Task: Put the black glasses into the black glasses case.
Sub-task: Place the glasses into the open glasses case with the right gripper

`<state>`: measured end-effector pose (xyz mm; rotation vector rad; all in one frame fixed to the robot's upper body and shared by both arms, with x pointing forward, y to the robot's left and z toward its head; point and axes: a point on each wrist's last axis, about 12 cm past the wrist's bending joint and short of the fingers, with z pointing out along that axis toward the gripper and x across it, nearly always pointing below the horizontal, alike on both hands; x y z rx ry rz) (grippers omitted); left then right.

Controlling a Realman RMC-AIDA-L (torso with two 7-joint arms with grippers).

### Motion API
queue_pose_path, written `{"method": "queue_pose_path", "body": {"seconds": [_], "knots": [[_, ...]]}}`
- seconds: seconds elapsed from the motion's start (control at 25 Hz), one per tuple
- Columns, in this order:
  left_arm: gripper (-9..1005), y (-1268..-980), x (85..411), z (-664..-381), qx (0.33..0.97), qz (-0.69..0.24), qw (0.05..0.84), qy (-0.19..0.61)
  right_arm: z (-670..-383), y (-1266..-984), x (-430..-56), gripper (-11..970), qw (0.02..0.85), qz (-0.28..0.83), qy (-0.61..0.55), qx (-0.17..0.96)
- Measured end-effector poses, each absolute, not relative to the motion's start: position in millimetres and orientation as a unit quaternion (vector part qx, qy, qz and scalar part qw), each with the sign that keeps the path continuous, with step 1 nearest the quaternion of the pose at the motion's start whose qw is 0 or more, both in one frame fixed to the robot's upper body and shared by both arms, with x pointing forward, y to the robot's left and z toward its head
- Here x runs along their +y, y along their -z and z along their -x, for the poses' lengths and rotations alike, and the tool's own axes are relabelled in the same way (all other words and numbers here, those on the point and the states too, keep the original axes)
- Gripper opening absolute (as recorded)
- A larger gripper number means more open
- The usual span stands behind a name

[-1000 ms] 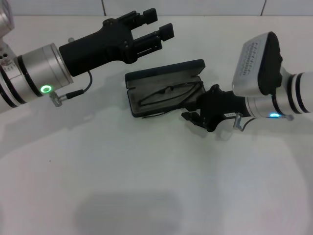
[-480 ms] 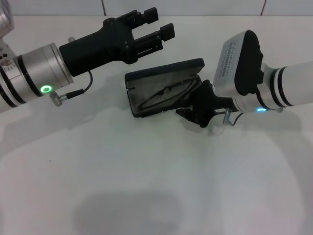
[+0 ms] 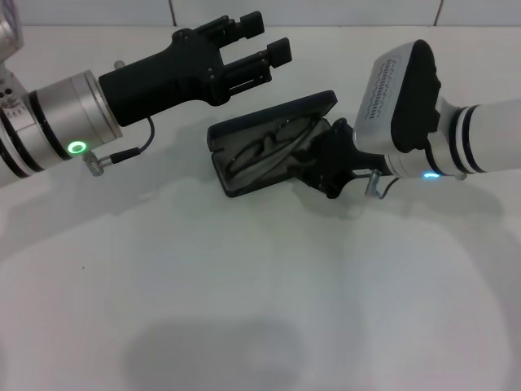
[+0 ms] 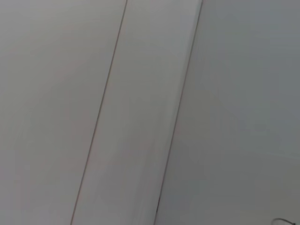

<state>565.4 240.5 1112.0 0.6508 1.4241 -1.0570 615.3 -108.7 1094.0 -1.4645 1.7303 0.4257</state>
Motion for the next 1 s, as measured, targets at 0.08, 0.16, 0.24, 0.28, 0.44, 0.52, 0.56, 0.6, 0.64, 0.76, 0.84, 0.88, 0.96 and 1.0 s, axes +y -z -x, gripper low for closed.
{"method": "queue_pose_path", "body": {"seconds": [0.08, 0.16, 0.24, 0.28, 0.44, 0.52, 0.56, 0.6, 0.64, 0.76, 0.84, 0.88, 0.96, 1.0], "knots": [[708, -1112.0, 240.5, -565.4, 0.611, -0.279, 0.586, 0.453, -615.6, -1095.8, -107.9, 174, 0.414, 0.576, -0.171, 0.683], [708, -1112.2, 240.6, -565.5, 0.611, -0.28, 0.586, 0.453, -616.2, -1097.8, -106.8, 174, 0.424, 0.571, -0.175, 0.681], [708, -1112.5, 240.8, -565.7, 0.61, -0.28, 0.587, 0.452, -617.4, -1099.5, -106.3, 174, 0.433, 0.564, -0.177, 0.681], [708, -1112.6, 240.9, -565.8, 0.61, -0.28, 0.587, 0.452, -618.0, -1099.5, -107.1, 174, 0.437, 0.56, -0.176, 0.682], [707, -1112.8, 241.3, -566.0, 0.611, -0.281, 0.587, 0.451, -618.1, -1100.3, -108.2, 174, 0.449, 0.551, -0.174, 0.681], [707, -1112.7, 241.4, -566.2, 0.611, -0.28, 0.587, 0.451, -617.7, -1100.4, -107.5, 179, 0.451, 0.553, -0.171, 0.679], [707, -1112.8, 241.4, -566.3, 0.611, -0.28, 0.587, 0.45, -618.0, -1100.2, -107.6, 184, 0.452, 0.554, -0.168, 0.678], [707, -1112.9, 241.5, -566.5, 0.611, -0.28, 0.587, 0.45, -618.5, -1099.9, -107.8, 188, 0.454, 0.555, -0.164, 0.678], [707, -1113.1, 241.3, -566.8, 0.611, -0.281, 0.588, 0.45, -619.0, -1099.8, -107.7, 193, 0.455, 0.557, -0.159, 0.677], [708, -1114.0, 240.9, -567.8, 0.611, -0.282, 0.588, 0.449, -618.3, -1100.3, -106.0, 208, 0.455, 0.563, -0.158, 0.672], [708, -1114.0, 241.4, -567.8, 0.611, -0.282, 0.588, 0.449, -616.9, -1102.3, -104.1, 217, 0.457, 0.568, -0.16, 0.666], [708, -1113.6, 242.1, -567.4, 0.612, -0.281, 0.588, 0.448, -616.7, -1103.4, -103.5, 222, 0.458, 0.569, -0.161, 0.664], [708, -1113.1, 243.3, -567.0, 0.613, -0.279, 0.588, 0.447, -614.4, -1104.6, -103.0, 232, 0.453, 0.582, -0.165, 0.655], [708, -1112.9, 243.6, -566.9, 0.613, -0.279, 0.588, 0.447, -613.2, -1104.4, -103.4, 237, 0.447, 0.59, -0.167, 0.651]]}}
